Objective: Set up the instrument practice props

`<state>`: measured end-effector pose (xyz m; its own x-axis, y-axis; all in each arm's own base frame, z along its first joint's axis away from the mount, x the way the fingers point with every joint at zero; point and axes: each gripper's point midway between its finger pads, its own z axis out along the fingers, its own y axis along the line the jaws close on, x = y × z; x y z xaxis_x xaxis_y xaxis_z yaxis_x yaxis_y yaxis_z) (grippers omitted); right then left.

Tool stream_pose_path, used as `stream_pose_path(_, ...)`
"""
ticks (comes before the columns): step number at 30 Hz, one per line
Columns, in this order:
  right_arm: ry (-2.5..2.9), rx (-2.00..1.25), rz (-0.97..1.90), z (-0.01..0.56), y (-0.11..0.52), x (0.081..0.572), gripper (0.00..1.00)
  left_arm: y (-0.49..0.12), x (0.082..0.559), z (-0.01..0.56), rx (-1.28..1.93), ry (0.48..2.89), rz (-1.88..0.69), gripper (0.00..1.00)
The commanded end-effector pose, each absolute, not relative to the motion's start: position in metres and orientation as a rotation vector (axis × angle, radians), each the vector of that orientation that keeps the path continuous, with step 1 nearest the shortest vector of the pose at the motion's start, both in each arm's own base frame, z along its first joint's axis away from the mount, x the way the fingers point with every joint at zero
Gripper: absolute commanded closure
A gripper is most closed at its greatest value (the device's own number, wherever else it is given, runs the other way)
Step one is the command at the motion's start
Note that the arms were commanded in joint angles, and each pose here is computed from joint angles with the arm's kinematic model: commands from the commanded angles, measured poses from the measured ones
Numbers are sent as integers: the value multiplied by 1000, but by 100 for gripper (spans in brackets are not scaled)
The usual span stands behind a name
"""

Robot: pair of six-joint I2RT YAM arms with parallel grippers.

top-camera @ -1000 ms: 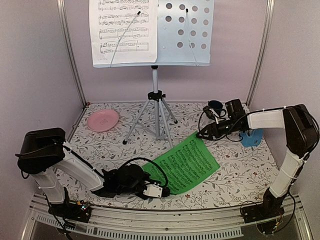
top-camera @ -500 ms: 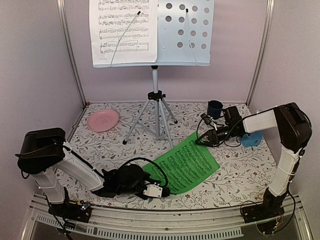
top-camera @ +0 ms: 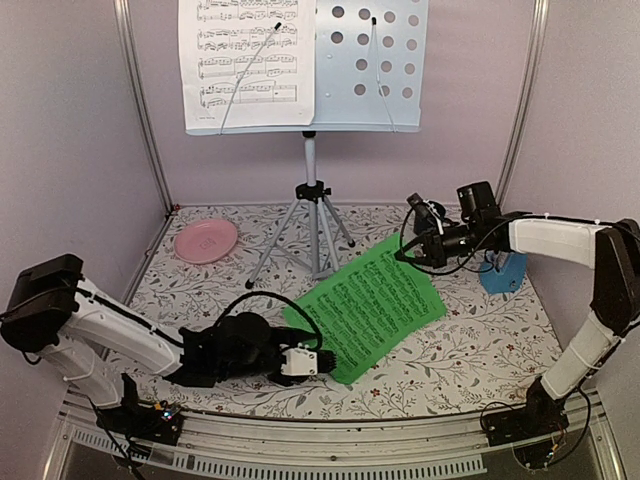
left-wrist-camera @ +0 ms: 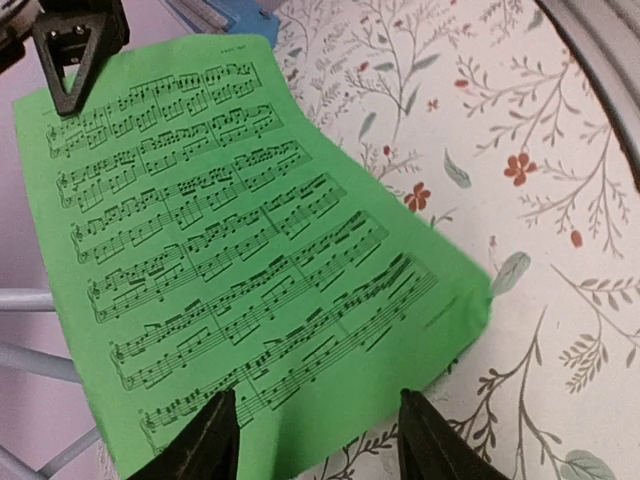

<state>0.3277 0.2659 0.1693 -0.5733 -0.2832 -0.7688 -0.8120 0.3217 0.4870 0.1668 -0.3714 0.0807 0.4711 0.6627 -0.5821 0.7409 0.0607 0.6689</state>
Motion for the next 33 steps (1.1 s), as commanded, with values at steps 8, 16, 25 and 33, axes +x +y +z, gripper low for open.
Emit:
stream_pose_path(8,1866,-1163,969,276,284,296,100,-361,138,172,1426,1322,-464,33)
stream_pose_path(16,1855,-1252,893,292,304,283,100,-361,176,223,1220,1445,-619,32)
stream_pose_path(25,1840,-1324,862,301,320,267,100,-346,193,259,1148,1460,-916,31)
stream_pose_path(33,1806,-1360,846,313,326,260,100,-349,211,254,1178,1544,-886,30)
